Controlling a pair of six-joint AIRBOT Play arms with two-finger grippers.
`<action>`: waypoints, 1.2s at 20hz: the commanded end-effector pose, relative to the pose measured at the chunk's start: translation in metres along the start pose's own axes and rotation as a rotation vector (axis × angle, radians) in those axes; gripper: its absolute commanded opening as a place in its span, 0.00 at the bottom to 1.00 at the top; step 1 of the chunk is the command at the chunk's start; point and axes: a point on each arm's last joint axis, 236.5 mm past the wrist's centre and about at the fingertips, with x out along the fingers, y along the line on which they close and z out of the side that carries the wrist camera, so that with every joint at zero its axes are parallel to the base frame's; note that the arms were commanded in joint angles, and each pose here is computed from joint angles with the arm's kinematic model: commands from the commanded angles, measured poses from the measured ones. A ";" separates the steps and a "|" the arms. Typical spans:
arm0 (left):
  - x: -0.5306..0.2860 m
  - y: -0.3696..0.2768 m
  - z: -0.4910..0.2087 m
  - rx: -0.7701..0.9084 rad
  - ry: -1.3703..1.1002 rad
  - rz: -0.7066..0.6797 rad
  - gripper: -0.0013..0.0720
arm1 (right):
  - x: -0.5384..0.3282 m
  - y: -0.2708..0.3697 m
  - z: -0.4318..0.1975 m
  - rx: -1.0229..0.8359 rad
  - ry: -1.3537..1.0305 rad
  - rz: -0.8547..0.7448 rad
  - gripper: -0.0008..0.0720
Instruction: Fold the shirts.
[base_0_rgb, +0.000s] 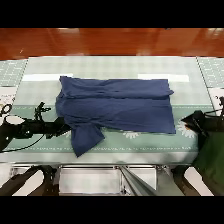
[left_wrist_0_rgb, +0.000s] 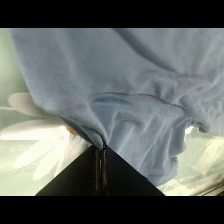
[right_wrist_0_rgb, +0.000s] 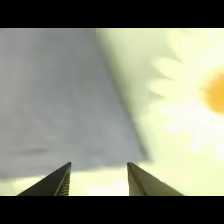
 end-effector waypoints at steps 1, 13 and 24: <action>-0.001 -0.002 -0.002 0.018 0.012 -0.006 0.04 | 0.004 -0.044 -0.021 0.086 0.077 -0.137 0.58; -0.001 -0.002 -0.002 0.031 0.012 -0.003 0.04 | 0.070 -0.010 -0.018 0.111 0.224 0.071 0.58; -0.019 -0.021 0.027 0.090 -0.054 -0.019 0.04 | 0.079 0.042 -0.002 -0.016 0.196 0.226 0.06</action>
